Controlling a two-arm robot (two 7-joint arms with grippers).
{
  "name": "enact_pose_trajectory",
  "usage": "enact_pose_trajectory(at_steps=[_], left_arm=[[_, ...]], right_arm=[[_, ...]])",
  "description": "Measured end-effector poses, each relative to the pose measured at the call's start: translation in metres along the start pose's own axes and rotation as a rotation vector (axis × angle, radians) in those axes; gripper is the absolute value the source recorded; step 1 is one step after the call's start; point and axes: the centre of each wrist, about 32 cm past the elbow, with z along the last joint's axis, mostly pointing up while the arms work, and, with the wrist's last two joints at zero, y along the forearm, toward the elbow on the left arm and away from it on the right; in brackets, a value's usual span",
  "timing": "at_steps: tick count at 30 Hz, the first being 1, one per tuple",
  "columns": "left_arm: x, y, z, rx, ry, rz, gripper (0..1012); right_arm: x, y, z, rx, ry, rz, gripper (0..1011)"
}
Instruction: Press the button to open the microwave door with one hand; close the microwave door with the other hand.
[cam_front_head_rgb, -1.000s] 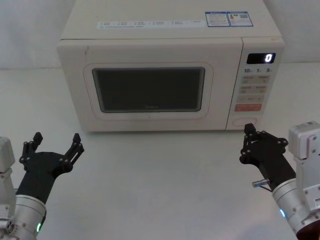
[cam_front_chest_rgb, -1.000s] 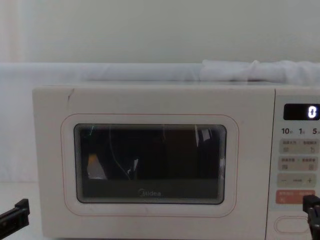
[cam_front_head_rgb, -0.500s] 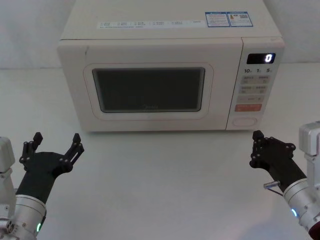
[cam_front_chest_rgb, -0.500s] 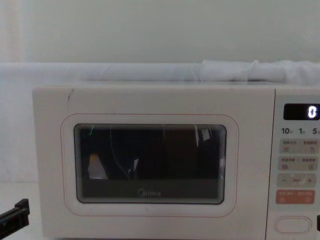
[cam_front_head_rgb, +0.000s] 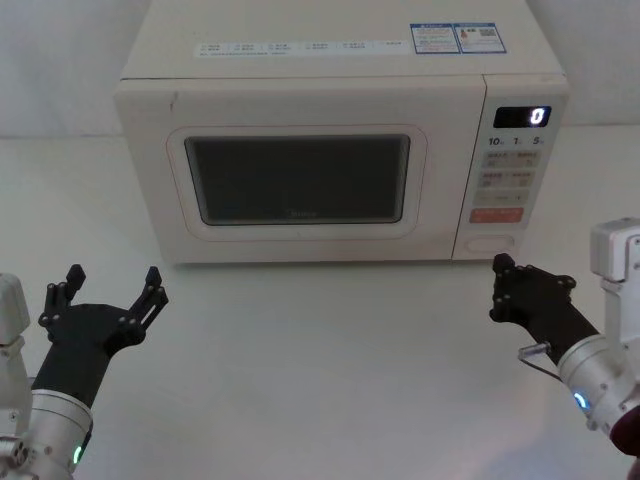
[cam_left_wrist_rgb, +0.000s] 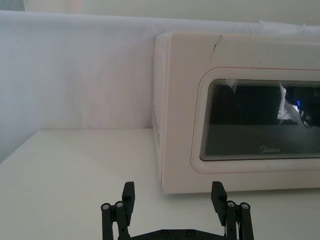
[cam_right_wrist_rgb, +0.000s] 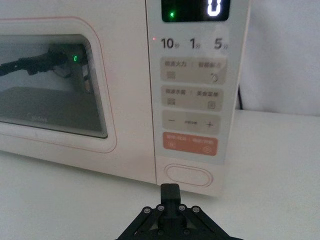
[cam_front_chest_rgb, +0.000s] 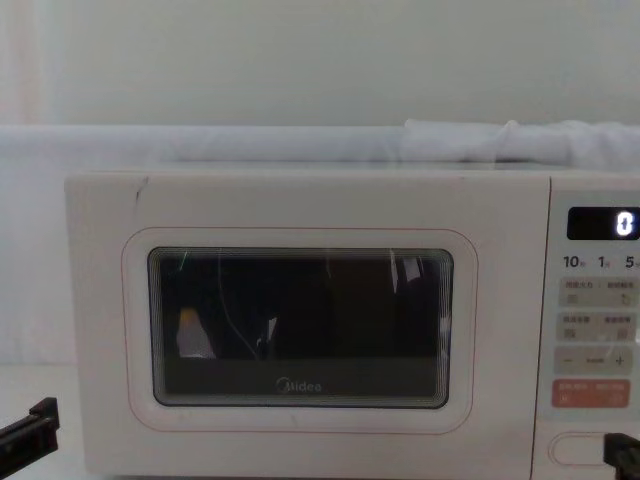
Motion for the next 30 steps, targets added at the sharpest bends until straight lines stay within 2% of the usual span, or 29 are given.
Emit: enact_pose_trajectory(at_steps=[12, 22, 30], left_arm=[[0.0000, 0.000, 0.000, 0.000, 0.000, 0.000, 1001], [0.0000, 0.000, 0.000, 0.000, 0.000, 0.000, 1001], [0.0000, 0.000, 0.000, 0.000, 0.000, 0.000, 1001]], right_arm=[[0.0029, 0.026, -0.001, -0.019, 0.013, 0.030, 0], [0.0070, 0.033, -0.005, -0.023, 0.042, 0.003, 0], [0.0084, 0.034, -0.007, -0.007, 0.081, -0.042, 0]])
